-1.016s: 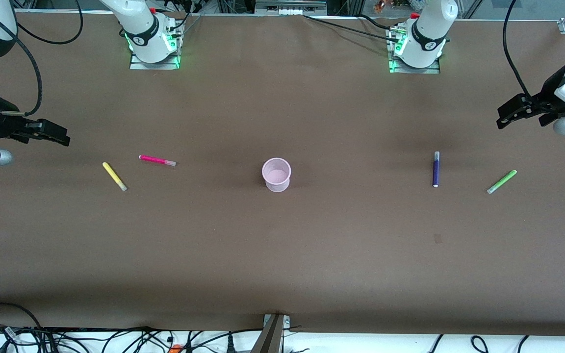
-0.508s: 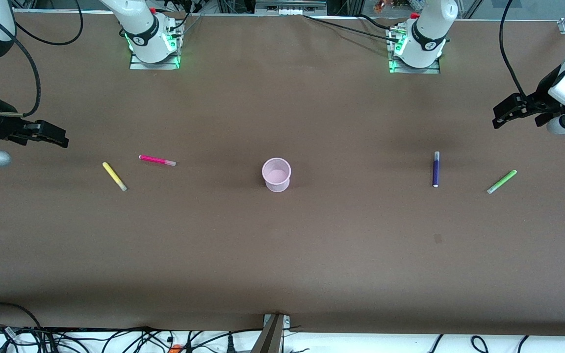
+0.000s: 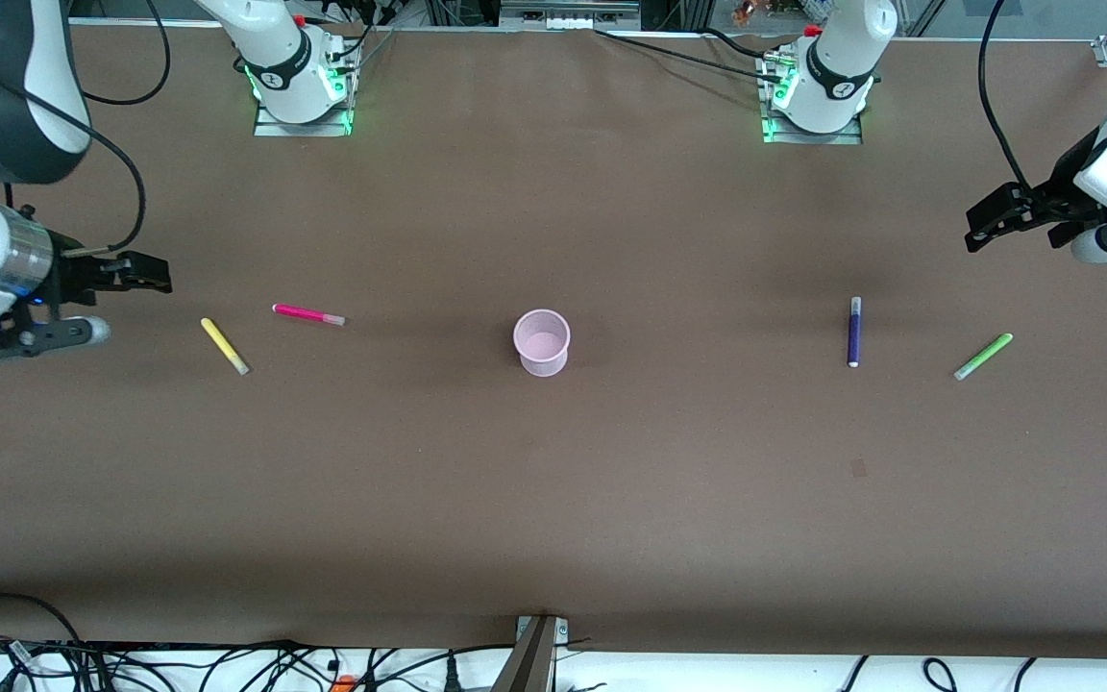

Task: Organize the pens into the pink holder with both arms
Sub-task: 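Reach the right gripper to the pink marker while the left gripper reaches the blue marker, then grasp the pink marker with the right gripper while the left gripper grasps the blue marker, then lift the pink marker with the right gripper and carry it toward the cup, then lower the pink marker into the pink cup with the right gripper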

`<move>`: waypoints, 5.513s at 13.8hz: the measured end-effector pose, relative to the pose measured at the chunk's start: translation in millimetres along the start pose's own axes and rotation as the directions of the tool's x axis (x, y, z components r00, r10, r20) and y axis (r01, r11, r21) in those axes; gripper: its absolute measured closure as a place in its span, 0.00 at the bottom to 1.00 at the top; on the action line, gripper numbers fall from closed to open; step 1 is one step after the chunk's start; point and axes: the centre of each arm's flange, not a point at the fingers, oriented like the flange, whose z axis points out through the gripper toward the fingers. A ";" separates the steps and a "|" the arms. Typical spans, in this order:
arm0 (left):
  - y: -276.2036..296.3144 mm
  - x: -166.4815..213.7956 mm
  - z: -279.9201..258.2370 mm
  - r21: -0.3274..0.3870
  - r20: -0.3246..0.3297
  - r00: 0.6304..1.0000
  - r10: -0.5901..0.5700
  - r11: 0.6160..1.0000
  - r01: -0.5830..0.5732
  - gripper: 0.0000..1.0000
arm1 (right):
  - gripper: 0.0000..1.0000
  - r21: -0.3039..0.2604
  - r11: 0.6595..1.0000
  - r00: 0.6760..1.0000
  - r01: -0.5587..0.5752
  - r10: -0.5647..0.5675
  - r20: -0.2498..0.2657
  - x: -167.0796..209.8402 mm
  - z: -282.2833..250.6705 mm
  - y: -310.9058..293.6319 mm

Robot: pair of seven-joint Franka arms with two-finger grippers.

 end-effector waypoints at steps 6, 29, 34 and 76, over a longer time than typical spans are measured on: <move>4.4 -0.3 12.1 0.009 0.049 0.999 0.010 1.000 -0.010 0.00 | 0.01 0.038 0.915 0.915 0.402 -0.403 0.021 23.0 85.0 3.7; 2.3 41.5 415.7 -0.016 0.241 0.896 0.373 0.925 -0.381 0.00 | 0.10 -0.148 0.744 0.728 0.652 -0.668 -0.154 -23.8 292.2 -52.5; 2.5 35.5 422.7 -0.028 0.243 0.880 0.407 0.910 -0.413 0.29 | 0.13 -0.176 0.743 0.723 0.645 -0.669 -0.175 -34.9 308.1 -55.2; 44.4 113.0 297.5 -0.430 -0.751 0.380 0.540 0.035 -0.902 0.82 | 0.85 -0.414 0.514 0.599 0.751 -0.795 0.099 85.0 89.9 -442.3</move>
